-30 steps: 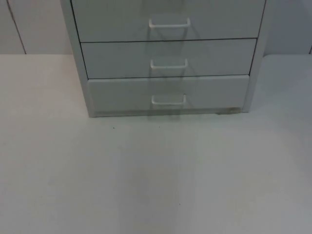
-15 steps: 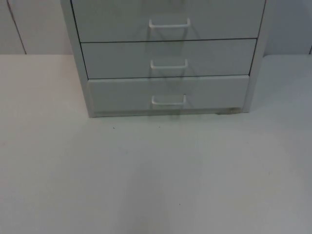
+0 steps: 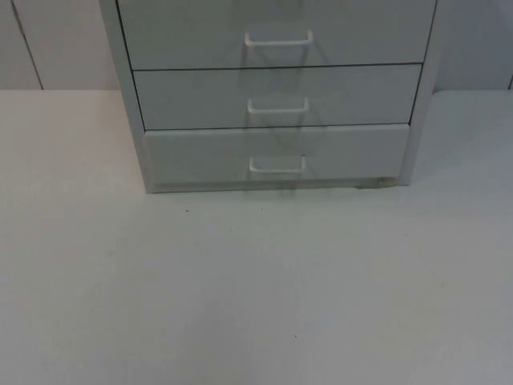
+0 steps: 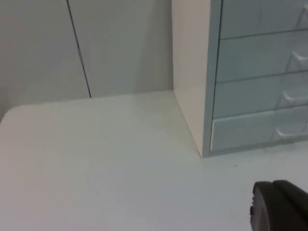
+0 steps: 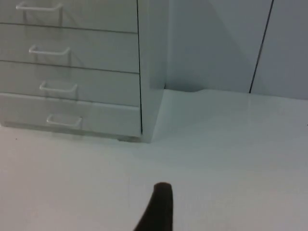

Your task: Open the drawer with the left hand, place the block into the drawer with the right hand, then close the drawer with the left hand.

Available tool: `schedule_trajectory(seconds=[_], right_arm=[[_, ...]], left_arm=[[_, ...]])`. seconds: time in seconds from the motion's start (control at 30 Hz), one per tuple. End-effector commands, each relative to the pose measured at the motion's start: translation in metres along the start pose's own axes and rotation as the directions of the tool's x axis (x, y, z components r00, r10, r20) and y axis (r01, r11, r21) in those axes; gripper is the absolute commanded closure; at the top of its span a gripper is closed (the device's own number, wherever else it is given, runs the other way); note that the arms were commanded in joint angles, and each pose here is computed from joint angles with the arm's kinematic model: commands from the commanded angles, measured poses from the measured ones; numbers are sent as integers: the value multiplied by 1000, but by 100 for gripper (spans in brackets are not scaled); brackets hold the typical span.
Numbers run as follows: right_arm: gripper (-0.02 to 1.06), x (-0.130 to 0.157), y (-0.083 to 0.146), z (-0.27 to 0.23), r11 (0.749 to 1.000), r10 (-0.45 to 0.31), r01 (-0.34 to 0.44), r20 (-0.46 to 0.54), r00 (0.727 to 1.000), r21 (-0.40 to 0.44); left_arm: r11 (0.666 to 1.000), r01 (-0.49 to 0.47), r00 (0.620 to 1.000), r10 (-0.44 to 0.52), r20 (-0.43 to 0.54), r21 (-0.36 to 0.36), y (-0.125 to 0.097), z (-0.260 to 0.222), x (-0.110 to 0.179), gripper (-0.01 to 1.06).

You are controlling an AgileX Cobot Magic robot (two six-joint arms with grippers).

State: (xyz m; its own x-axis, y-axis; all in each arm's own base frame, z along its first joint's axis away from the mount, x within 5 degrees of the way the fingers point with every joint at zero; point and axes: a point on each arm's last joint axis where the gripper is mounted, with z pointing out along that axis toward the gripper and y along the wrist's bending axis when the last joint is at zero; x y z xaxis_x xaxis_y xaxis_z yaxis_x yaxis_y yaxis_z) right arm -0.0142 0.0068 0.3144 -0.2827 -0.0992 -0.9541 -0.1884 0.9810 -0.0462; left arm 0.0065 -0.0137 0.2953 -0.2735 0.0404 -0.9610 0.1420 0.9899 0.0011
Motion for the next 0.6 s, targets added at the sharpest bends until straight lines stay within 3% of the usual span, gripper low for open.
schedule_trajectory(seconds=[0.0, 0.2, 0.43, 0.57], right_arm=[[30, 12, 0, 2, 1000, -18, 18, -66, 998, 5], [30, 29, -2, 13, 999, -24, 28, -170, 985, 19], [30, 31, -3, 15, 1000, -15, 19, -177, 984, 22], [30, 31, -3, 15, 1000, -15, 19, -177, 984, 22]], left_arm=[[1000, 15, 1000, -15, 0, -4, 0, -3, 5, 105], [1000, 19, 1000, -19, -6, -4, 0, -3, 5, 105], [1000, 30, 999, -30, -39, -1, -1, -7, 6, 105], [998, 44, 996, -47, -79, -35, 2, -9, 8, 105]])
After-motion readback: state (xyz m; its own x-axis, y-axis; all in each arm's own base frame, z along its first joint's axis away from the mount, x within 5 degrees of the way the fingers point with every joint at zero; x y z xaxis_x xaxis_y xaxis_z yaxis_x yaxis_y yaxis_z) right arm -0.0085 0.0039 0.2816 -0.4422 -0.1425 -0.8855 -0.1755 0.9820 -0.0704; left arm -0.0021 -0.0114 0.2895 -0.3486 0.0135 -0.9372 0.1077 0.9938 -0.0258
